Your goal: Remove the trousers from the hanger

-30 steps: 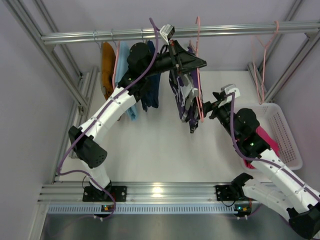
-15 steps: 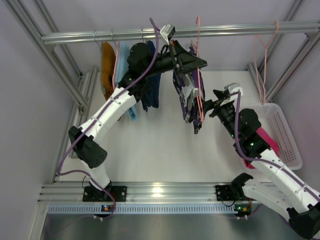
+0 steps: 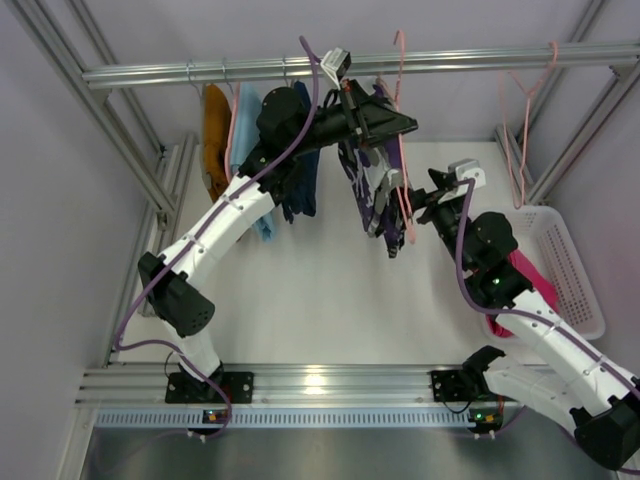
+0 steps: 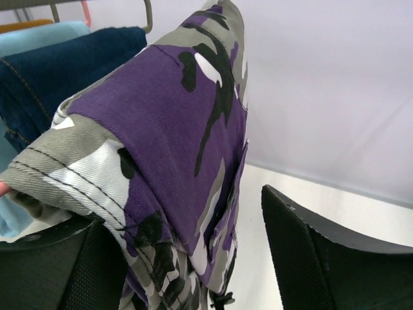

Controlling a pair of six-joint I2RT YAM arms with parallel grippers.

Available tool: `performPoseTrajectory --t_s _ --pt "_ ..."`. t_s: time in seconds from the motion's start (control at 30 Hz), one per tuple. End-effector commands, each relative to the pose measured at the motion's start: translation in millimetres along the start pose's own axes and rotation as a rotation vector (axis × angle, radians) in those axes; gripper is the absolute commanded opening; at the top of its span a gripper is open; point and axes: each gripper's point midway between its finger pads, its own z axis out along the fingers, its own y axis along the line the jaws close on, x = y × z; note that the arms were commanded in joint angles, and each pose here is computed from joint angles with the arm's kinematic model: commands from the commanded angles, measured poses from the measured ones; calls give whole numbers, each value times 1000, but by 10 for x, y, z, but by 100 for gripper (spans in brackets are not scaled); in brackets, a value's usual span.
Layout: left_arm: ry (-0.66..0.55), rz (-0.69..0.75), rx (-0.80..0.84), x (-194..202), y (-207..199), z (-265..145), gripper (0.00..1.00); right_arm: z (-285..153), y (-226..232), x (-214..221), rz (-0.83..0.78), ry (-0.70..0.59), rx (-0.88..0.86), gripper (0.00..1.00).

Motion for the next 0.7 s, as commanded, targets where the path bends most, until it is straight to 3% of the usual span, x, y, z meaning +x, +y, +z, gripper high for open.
performPoseTrajectory --t_s 0.0,0.13,0.37,0.47,0.67 --pt "18 183 258 158 -937 -87 0 58 -145 -629 15 -208 72 74" --pt "35 160 252 231 -883 -64 0 55 -93 -727 29 -261 43 81" --pt "48 137 254 284 -876 -67 0 46 -11 -727 8 -293 -6 81" --pt "47 138 261 280 -917 -74 0 63 14 -632 -17 -278 -19 74" --pt "58 147 286 323 -1046 -118 0 102 -44 -472 -55 -229 -1 44"
